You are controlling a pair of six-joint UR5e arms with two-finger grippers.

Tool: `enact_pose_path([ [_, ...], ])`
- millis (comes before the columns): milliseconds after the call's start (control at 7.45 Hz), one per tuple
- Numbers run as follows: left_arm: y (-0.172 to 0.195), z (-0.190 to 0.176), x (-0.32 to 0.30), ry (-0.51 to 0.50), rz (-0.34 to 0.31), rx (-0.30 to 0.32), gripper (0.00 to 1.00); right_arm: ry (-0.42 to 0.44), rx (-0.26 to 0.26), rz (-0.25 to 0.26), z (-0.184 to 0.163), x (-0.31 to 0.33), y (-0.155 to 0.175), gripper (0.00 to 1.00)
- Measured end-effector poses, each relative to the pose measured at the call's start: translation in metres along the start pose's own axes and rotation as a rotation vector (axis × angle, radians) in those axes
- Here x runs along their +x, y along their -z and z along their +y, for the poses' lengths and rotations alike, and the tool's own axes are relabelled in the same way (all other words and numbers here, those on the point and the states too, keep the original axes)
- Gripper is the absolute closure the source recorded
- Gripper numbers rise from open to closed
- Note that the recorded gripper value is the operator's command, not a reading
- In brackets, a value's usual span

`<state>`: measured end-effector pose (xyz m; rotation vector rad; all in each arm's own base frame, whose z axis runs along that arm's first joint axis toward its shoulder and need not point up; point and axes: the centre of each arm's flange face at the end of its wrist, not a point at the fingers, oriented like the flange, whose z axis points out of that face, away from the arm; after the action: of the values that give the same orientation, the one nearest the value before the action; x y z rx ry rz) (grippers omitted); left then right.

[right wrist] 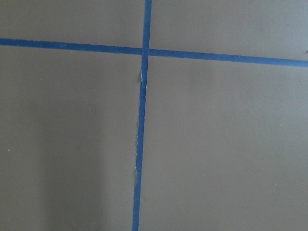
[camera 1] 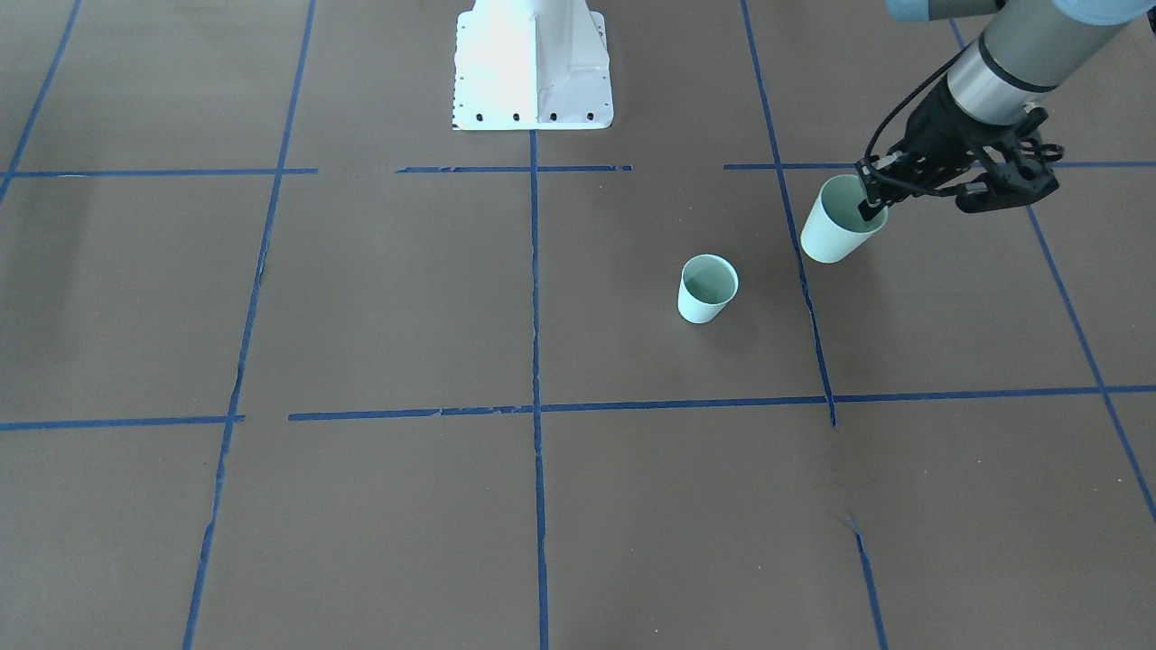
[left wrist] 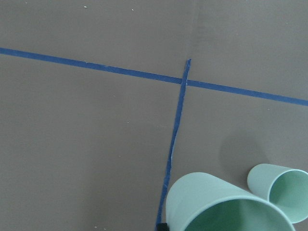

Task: Stack cups
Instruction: 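Lift the grasped cup with the left gripper and carry it toward the other cup, then lower the held cup into the other green cup and open the left gripper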

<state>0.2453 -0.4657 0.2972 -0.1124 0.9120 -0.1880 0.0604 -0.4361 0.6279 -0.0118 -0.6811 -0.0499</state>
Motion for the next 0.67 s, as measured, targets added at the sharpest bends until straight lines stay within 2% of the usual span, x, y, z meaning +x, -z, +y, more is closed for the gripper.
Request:
enact_pose_path([
  [268, -0.030, 0.009, 0.058, 0.027, 0.025, -0.043, 1.00, -0.001, -0.001, 0.000, 0.000, 0.000, 0.000, 0.00],
  [671, -0.067, -0.002, 0.076, 0.029, 0.038, -0.057, 1.00, -0.001, -0.001, 0.000, 0.000, 0.000, 0.000, 0.00],
])
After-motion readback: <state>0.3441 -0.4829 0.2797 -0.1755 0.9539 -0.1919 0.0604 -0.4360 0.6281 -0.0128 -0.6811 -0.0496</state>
